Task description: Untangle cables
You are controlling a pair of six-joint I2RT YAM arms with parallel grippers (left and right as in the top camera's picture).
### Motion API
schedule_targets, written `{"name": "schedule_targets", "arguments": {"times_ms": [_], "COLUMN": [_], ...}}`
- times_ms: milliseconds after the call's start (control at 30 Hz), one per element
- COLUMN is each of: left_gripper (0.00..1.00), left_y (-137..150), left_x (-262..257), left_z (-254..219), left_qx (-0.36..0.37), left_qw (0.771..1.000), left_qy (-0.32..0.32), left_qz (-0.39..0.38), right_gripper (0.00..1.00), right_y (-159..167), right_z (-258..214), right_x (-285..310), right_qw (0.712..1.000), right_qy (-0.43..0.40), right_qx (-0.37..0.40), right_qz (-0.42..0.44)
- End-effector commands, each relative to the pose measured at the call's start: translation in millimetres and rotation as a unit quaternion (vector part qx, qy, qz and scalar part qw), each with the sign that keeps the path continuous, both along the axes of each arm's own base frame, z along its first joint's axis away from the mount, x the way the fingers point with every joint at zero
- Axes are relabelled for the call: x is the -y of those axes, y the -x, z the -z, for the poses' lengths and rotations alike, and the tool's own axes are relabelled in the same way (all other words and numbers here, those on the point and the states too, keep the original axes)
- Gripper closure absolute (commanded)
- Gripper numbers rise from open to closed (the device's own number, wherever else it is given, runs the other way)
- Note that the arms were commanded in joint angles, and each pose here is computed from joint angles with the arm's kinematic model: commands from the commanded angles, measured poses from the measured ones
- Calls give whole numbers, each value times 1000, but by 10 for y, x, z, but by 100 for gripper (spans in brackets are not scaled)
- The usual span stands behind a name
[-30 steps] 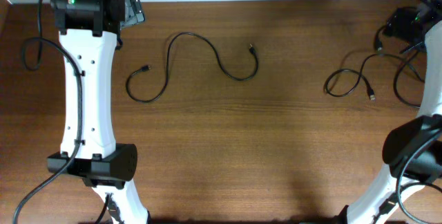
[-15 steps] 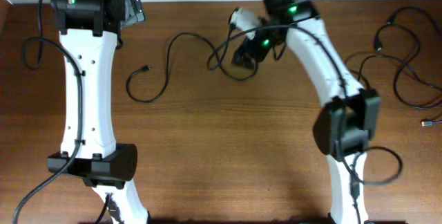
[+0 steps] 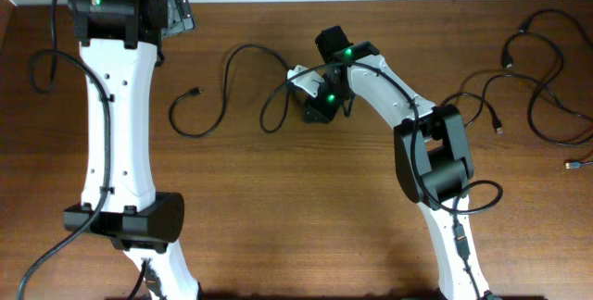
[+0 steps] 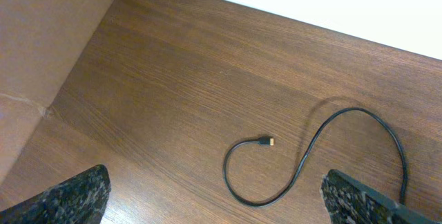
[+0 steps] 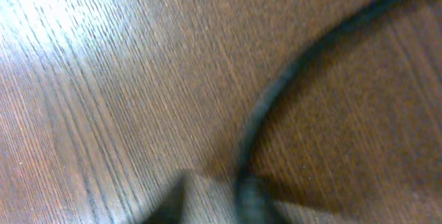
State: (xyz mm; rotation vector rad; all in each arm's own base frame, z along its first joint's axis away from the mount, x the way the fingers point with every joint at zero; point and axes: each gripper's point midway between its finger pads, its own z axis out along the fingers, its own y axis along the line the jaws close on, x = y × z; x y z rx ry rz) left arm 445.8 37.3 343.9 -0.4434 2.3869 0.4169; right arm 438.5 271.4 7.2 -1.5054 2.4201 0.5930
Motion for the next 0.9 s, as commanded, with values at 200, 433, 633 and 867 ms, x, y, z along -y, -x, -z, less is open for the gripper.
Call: {"name": "schedule_targets", "arguments": {"times_ms": [200, 433, 633, 867], "left_gripper": [1, 1, 1, 1], "left_y": [35, 37, 34, 47], "left_x": [-42, -40, -39, -40], "left_z": [11, 12, 10, 19], "left_qx": [-9, -9, -9, -17], "left_qw": [1000, 1000, 1000, 1000], "left_qy": [-6, -6, -6, -13], "left_qz": [-2, -1, -1, 7], "right_gripper": [96, 96, 96, 0], "right_y": [-841, -176, -88, 253], "right_z": [-522, -820, -722, -256], "right_x": [368, 826, 279, 58], "right_qw": [979, 998, 986, 984], "right_qy": [-15, 22, 75, 87], "right_qx": [58, 20, 74, 30], "right_qz": [195, -60, -131, -152]}}
